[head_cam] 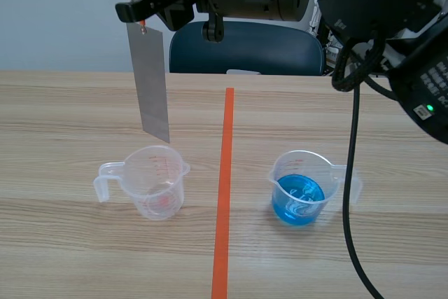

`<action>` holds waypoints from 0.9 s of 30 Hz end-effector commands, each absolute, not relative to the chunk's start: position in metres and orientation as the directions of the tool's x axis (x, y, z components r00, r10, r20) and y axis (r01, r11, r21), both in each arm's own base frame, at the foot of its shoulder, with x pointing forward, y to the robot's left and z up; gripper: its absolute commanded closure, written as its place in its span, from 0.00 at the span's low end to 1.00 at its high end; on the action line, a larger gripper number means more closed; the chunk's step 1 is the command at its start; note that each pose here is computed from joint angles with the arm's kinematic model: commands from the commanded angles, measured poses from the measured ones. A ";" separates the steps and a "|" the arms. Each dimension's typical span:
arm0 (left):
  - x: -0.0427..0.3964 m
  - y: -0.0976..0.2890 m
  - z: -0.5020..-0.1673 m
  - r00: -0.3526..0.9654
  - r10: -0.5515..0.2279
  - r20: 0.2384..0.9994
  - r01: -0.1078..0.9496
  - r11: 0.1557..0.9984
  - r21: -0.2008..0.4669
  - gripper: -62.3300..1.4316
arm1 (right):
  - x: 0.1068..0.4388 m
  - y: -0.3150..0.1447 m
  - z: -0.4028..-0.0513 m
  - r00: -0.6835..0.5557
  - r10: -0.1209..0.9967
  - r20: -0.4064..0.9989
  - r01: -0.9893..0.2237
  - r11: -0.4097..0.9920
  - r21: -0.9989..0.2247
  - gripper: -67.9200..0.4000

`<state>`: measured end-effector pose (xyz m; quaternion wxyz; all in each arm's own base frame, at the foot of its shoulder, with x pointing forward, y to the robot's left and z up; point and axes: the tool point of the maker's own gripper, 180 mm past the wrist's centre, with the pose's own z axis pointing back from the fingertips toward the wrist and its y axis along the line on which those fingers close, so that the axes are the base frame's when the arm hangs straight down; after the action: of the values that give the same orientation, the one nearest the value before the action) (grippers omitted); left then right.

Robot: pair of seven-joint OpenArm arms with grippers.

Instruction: Do the redox reaction experiment. move the plate over the blue solution

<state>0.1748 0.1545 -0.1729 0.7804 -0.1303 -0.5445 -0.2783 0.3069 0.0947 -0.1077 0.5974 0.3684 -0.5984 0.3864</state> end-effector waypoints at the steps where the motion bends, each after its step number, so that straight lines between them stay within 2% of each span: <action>1: 0.175 0.153 -0.168 0.240 -0.278 0.930 0.574 0.813 0.095 0.00 | 0.304 0.096 -0.093 -0.046 -0.015 0.999 -0.907 0.421 -0.035 0.99; 27: 0.176 0.153 -0.166 0.244 -0.253 0.936 0.566 0.821 0.074 0.00 | 0.304 0.096 -0.092 -0.047 -0.018 0.999 -0.907 0.420 -0.035 0.99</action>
<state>0.1754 0.1543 -0.1712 0.7807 -0.1367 -0.5473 -0.2690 0.3069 0.0947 -0.1071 0.5964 0.3690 -0.5995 0.3858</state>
